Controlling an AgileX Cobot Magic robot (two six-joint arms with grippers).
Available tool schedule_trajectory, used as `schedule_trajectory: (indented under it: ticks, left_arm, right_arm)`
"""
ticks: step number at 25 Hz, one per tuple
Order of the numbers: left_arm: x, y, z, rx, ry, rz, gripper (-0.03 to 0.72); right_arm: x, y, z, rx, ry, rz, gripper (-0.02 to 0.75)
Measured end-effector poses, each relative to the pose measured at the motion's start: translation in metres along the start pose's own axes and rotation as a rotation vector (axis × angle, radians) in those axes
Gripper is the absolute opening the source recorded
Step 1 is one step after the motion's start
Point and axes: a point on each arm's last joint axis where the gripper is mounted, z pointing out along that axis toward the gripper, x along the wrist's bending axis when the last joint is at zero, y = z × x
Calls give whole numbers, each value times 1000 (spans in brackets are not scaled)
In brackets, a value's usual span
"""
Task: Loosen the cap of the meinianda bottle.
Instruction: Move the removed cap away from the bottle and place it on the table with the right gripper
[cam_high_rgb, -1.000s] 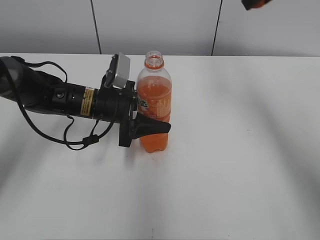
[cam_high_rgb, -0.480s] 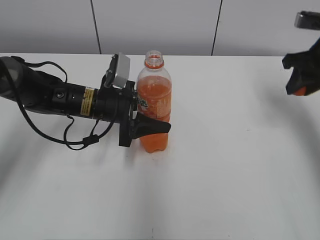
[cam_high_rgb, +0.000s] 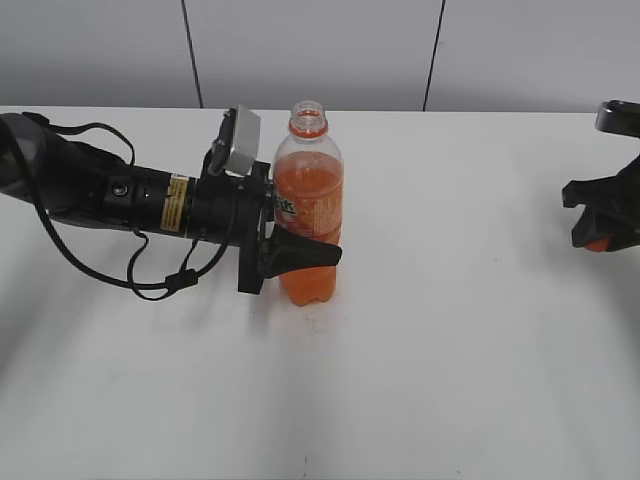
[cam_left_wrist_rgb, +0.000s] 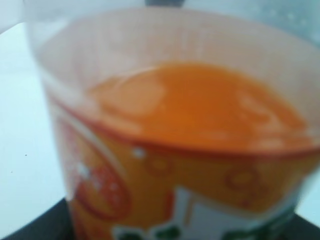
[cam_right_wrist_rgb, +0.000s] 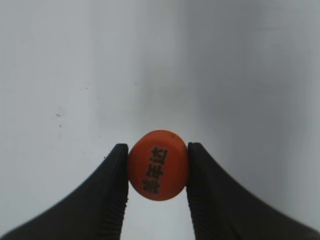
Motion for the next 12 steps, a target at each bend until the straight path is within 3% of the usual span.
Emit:
schedule_trajectory:
  ticks: [12]
  left_arm:
    - [0, 0, 0, 0, 0, 0, 419]
  right_arm:
    - [-4, -15, 26, 73, -3, 26, 272]
